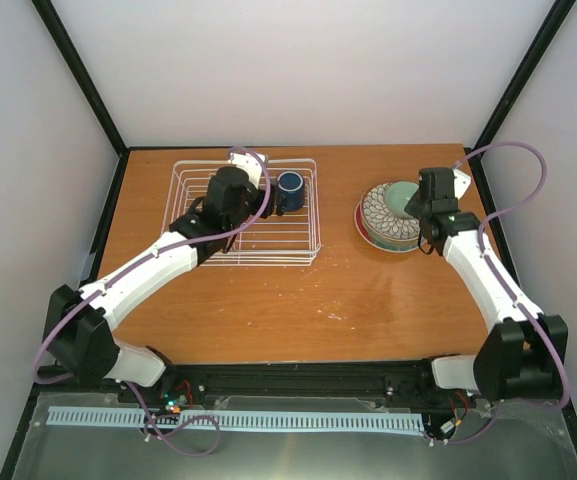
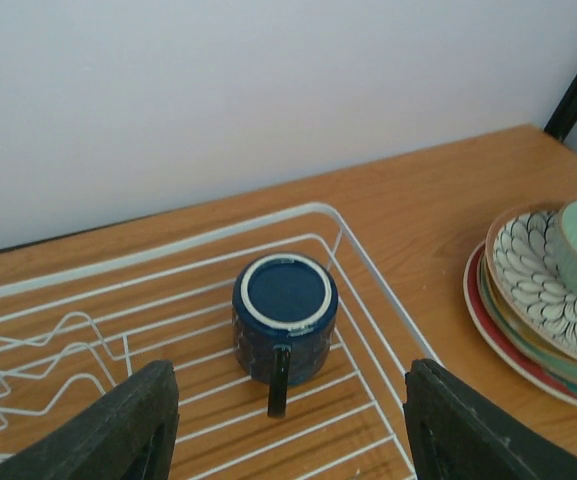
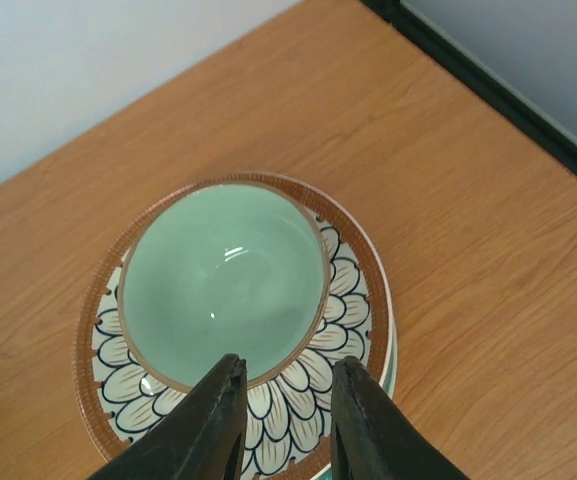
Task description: Load the mixed dishes into the dish rack
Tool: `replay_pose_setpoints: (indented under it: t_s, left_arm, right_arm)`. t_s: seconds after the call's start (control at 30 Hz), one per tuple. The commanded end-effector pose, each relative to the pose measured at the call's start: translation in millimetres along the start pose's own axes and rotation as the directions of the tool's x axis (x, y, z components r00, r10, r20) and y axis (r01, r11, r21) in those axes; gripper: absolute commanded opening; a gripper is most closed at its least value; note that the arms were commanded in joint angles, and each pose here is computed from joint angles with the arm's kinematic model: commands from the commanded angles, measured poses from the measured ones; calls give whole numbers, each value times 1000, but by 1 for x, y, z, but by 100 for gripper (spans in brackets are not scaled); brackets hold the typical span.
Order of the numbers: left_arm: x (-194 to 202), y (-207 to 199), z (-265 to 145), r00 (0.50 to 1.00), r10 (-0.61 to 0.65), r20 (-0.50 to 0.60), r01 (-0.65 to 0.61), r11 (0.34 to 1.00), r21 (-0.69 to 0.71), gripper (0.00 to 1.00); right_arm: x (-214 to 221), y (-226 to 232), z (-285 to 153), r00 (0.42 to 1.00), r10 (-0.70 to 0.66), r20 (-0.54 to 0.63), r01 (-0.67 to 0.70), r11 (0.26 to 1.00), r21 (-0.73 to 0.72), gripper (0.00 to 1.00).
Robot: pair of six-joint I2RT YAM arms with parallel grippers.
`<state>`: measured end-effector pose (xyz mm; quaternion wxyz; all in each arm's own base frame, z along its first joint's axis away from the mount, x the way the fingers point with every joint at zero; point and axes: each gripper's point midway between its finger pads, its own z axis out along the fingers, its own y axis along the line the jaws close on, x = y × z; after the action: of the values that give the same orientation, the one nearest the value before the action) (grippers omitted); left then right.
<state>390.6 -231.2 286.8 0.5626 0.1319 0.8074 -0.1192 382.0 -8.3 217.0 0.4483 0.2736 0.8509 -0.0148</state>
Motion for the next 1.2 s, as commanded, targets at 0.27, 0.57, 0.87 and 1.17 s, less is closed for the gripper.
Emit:
replay_pose_setpoints:
  t_s: [0.27, 0.57, 0.87, 1.17]
  left_arm:
    - [5, -8, 5, 994, 70, -83, -68, 997, 33, 66]
    - [8, -11, 8, 992, 71, -105, -65, 996, 58, 66]
    - [3, -7, 6, 993, 68, -92, -64, 997, 51, 65]
    - [1, -5, 6, 994, 62, -86, -58, 997, 51, 65]
  right_arm:
    - [22, -4, 49, 960, 119, -253, -126, 992, -10, 22]
    - [32, -11, 67, 923, 171, -345, -188, 982, -17, 23]
    - [37, -5, 88, 902, 171, -398, -190, 982, -9, 25]
    - [51, -9, 107, 885, 149, -441, -152, 988, 29, 25]
